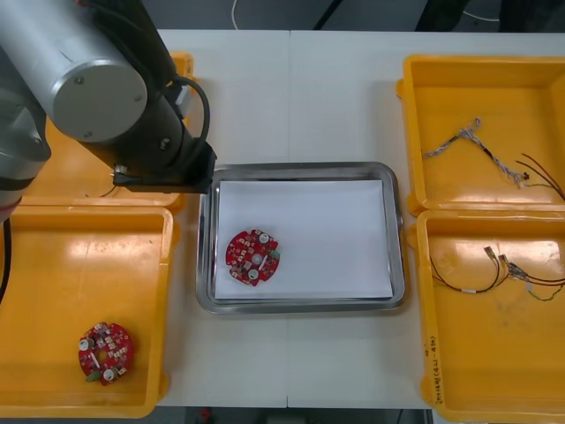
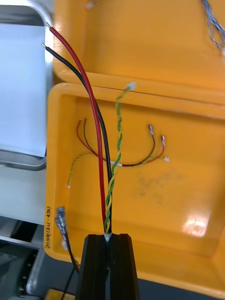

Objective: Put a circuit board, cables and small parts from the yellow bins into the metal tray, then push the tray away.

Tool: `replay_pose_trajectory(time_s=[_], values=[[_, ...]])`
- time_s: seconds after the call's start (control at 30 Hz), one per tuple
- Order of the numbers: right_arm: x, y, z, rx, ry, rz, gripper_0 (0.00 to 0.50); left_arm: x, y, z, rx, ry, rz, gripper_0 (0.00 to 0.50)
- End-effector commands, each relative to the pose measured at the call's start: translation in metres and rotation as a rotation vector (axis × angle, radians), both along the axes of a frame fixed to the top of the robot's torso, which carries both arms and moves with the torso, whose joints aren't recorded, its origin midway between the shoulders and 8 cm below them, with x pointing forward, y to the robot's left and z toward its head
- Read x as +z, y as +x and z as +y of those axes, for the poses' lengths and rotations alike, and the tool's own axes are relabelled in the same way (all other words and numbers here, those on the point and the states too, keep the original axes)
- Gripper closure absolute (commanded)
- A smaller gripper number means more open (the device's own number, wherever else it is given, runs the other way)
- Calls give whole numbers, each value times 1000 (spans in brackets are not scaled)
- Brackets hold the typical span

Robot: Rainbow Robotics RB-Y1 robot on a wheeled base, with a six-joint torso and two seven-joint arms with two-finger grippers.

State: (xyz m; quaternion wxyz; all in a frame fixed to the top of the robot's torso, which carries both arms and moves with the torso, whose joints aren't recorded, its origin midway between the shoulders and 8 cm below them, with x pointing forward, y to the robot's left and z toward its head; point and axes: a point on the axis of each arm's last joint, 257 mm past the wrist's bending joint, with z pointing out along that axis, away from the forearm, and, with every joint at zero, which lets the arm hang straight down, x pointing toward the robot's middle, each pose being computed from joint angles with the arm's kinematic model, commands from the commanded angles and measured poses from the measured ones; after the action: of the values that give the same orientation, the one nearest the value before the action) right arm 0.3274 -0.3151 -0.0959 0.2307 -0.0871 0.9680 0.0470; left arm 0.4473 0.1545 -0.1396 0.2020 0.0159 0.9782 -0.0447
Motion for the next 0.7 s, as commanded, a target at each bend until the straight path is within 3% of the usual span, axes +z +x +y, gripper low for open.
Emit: replay_pose_trajectory(time_s=[0.03, 0.2, 0.47, 0.7], values=[[13, 1, 26, 183, -122, -51, 500, 31, 24, 39, -78, 79, -63, 0], [15, 3, 49, 335, -192, -80, 500, 39, 38, 66, -61, 96, -74, 0], [5, 6, 84, 574, -321, -74, 500, 52, 56, 106, -51, 109, -92, 0], [-11, 6, 110, 678, -369, -61, 500, 54, 66, 139, -59, 145, -90, 0]])
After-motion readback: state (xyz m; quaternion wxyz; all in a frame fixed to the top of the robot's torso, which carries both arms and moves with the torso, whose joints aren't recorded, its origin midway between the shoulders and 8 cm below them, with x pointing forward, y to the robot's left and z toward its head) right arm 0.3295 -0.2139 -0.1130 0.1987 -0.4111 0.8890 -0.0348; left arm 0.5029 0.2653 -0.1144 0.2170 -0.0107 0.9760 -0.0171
